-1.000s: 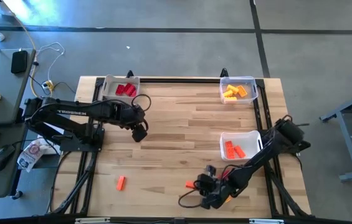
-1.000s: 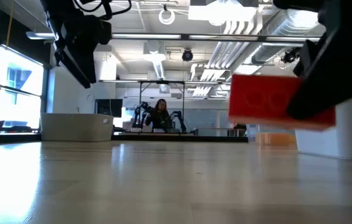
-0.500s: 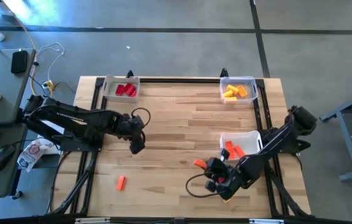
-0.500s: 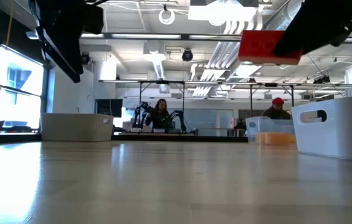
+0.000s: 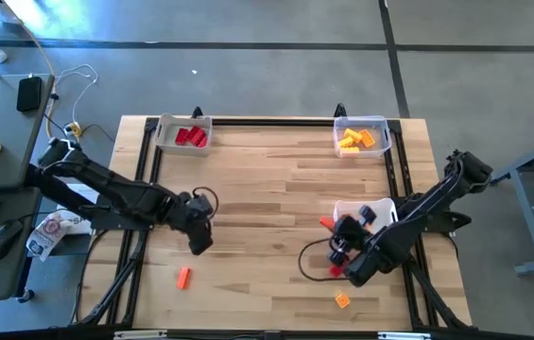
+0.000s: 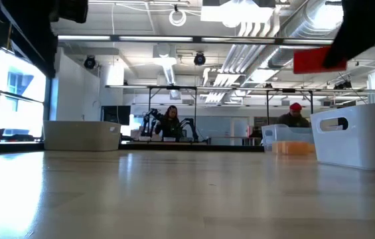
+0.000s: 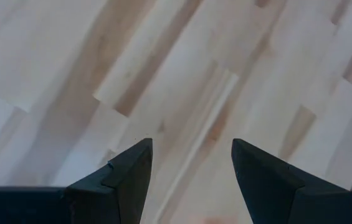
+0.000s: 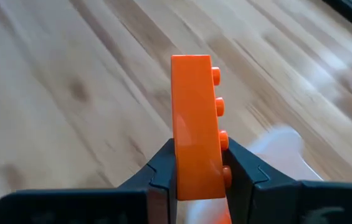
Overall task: Sort & place blocks by color
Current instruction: Put the orange game piece into the white bin
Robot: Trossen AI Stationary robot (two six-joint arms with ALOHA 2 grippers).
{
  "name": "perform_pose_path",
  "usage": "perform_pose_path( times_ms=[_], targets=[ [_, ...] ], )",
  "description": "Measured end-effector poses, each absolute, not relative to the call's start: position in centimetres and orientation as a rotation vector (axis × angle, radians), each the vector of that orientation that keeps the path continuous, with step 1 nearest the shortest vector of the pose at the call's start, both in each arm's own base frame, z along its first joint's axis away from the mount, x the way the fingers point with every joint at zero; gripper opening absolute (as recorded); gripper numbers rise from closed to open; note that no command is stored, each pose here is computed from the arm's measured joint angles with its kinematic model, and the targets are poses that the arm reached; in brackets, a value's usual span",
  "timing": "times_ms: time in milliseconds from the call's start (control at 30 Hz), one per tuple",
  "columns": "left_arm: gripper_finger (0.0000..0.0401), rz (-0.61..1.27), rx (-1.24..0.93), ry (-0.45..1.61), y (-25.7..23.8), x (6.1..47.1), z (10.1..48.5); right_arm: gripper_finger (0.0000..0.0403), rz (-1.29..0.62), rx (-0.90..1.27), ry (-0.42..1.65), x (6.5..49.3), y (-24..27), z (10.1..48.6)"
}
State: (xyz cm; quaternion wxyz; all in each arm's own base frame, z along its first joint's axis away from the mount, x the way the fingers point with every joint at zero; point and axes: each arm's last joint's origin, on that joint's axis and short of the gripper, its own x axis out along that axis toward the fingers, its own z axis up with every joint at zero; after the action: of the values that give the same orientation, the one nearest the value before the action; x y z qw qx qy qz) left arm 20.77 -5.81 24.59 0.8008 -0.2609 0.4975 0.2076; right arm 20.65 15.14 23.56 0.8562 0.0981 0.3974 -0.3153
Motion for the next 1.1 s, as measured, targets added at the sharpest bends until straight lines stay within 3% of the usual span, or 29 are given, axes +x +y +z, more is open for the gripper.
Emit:
perform_pose_path(
  times_ms=[300, 800, 1100],
  targets=[
    [0.0207, 0.412, -0.617, 1.077, -8.6, 19.8, 24.6, 0.0067, -0.876, 0.288, 1.065, 18.4, 13.8, 23.3],
    [0.0207, 0.48, -0.57, 0.995, -9.7, 19.1, 24.6, 0.0067, -1.04, 0.315, 1.375, 16.4, 13.1, 23.6],
    [0.0207, 0.624, -0.324, 0.953, -7.5, 18.9, 24.5, 0.0075, -1.09, 0.331, 1.29, 16.5, 13.0, 23.6]
  ],
)
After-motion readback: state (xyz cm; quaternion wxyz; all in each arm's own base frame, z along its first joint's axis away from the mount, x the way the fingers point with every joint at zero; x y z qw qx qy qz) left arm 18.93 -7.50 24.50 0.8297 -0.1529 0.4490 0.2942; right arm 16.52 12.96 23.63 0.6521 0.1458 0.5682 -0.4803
